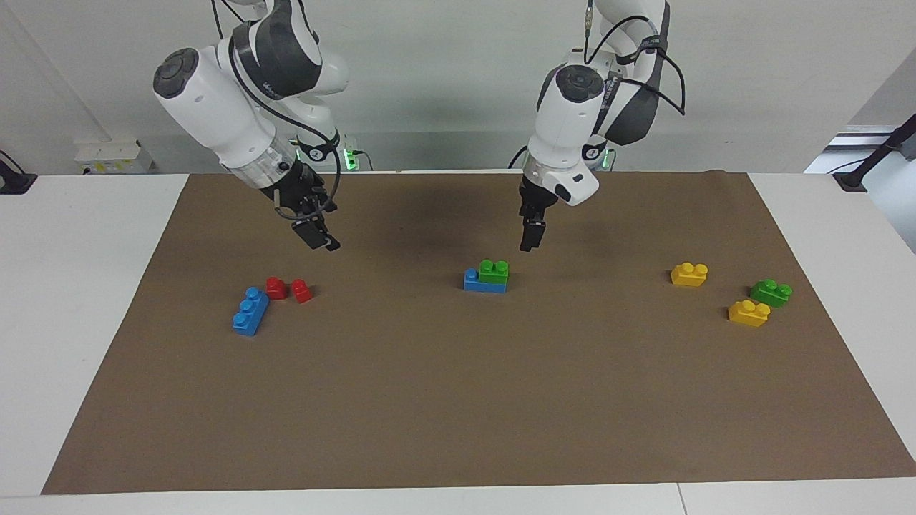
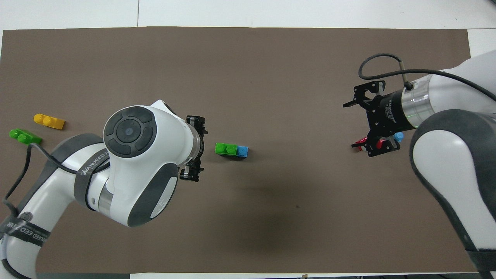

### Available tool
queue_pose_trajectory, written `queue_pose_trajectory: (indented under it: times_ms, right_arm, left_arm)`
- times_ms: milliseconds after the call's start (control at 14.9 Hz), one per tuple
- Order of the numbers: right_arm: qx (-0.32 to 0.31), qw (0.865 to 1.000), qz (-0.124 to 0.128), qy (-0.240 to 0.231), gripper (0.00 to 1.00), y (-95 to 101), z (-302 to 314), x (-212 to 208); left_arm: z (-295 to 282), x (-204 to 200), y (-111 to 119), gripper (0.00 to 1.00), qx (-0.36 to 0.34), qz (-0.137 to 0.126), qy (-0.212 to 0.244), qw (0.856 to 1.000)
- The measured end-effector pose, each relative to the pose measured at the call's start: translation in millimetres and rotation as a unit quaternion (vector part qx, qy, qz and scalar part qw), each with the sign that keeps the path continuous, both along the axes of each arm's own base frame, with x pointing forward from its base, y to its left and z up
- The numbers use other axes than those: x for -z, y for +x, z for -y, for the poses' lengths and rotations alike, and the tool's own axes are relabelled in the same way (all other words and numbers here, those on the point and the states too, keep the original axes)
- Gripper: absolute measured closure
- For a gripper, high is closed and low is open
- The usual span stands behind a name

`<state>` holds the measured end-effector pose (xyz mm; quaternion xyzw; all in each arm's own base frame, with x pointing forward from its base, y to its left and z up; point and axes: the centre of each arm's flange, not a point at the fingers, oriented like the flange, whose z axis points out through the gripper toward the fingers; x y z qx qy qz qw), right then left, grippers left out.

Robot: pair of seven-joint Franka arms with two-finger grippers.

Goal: Remove green block with left arm and hold with right
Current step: 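Move the left gripper toward the green-blue brick while the right gripper approaches it, then grasp the green end with the left gripper while the right gripper grasps blue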

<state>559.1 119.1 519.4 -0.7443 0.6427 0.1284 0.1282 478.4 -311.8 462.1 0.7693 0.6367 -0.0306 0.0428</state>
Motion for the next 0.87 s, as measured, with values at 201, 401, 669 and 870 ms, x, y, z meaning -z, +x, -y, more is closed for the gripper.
queue_pose_trajectory:
  times_ms: [201,401,669,870]
  right_arm:
    - [0.025,0.999,-0.014,0.019,0.0,4.9,-26.5,19.8]
    - [0.058,0.997,-0.026,0.036,0.0,10.4,-35.0,36.3]
    - [0.091,0.993,-0.037,0.059,0.02,7.0,-68.7,58.3]
    - [0.114,0.99,-0.039,0.073,0.0,0.7,-97.4,83.9]
  left_arm:
    - [6.8,11.6,4.1,0.0,-0.004,-0.005,0.001,1.0]
    - [17.1,29.5,11.2,0.0,-0.027,-0.003,-0.003,1.0]
    - [19.8,43.8,19.5,0.0,-0.047,-0.001,-0.006,0.999]
    - [20.7,58.7,24.0,0.0,-0.067,0.0,0.005,0.998]
